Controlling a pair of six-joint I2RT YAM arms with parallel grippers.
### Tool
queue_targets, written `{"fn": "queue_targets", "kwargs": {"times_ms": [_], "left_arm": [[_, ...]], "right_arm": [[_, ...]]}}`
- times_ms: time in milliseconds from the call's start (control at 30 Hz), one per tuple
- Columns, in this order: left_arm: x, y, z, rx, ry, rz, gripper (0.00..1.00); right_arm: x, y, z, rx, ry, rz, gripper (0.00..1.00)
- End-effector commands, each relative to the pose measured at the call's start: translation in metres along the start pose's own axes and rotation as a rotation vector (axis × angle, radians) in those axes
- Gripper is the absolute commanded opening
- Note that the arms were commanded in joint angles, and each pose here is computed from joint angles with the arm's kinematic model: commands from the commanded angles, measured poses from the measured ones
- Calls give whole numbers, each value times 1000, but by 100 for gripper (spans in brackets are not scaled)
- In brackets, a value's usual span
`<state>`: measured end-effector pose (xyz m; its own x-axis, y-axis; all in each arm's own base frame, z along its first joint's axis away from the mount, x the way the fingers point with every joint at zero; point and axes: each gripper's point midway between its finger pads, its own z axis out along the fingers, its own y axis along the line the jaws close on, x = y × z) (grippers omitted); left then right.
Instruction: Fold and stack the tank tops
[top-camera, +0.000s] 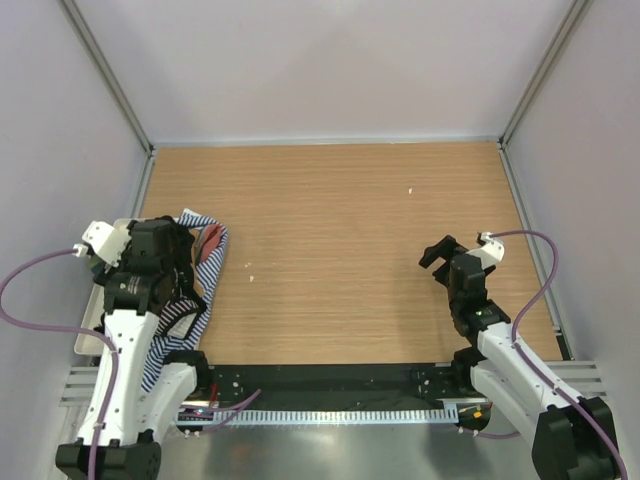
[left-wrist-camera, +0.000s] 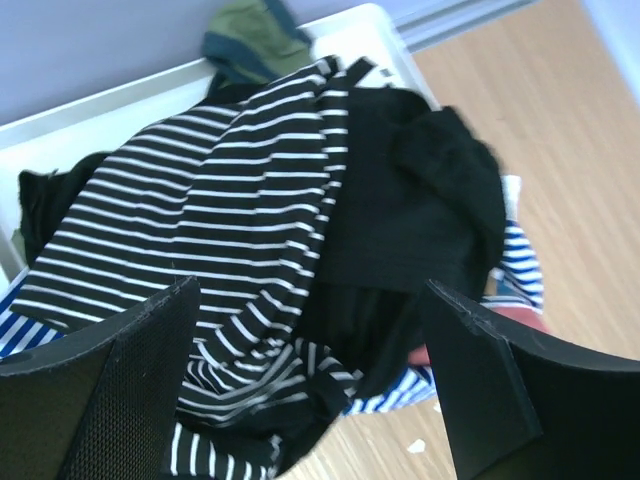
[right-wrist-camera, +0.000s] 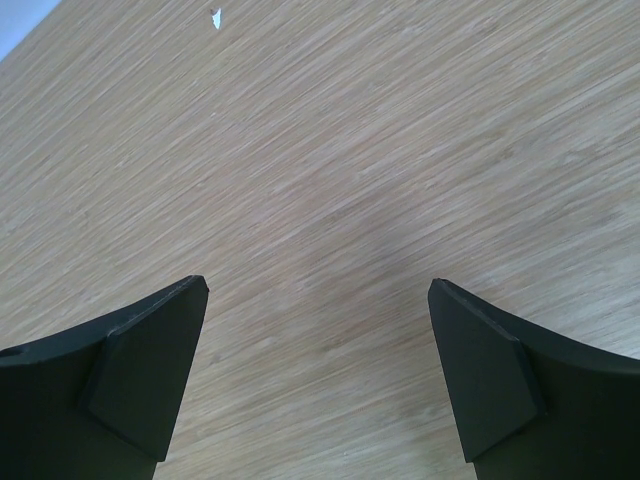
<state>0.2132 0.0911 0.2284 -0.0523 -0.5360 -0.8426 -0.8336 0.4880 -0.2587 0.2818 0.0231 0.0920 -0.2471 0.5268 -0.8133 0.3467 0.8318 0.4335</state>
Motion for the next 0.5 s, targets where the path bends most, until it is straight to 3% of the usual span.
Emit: {"fn": "queue_targets", "kwargs": {"times_ms": [0,100,200,233,300,367,467], "left_arm": [[12,11,20,-58,36,-43,90],[29,11,35,-54,105,-74,80],[37,16,44,-80,148,-68,45],[37,18,44,-88,147,-69,22],[28,17,37,-76,134,-78,0],[17,17,28,-52,112,-91,0],[-31,10,-7,60,0,-160,0]], "right_arm": [[-19,12,-1,-24,-54,38,100],[-18,10,0,-12,-51,40,100],[-20,8,0,8,-58,47,100],[-20,7,0,9,-59,47,100],[-20,9,0,1,-60,49,100],[-19,8,0,3,-56,47,100],[-20,9,1,0,-56,46,100]]}}
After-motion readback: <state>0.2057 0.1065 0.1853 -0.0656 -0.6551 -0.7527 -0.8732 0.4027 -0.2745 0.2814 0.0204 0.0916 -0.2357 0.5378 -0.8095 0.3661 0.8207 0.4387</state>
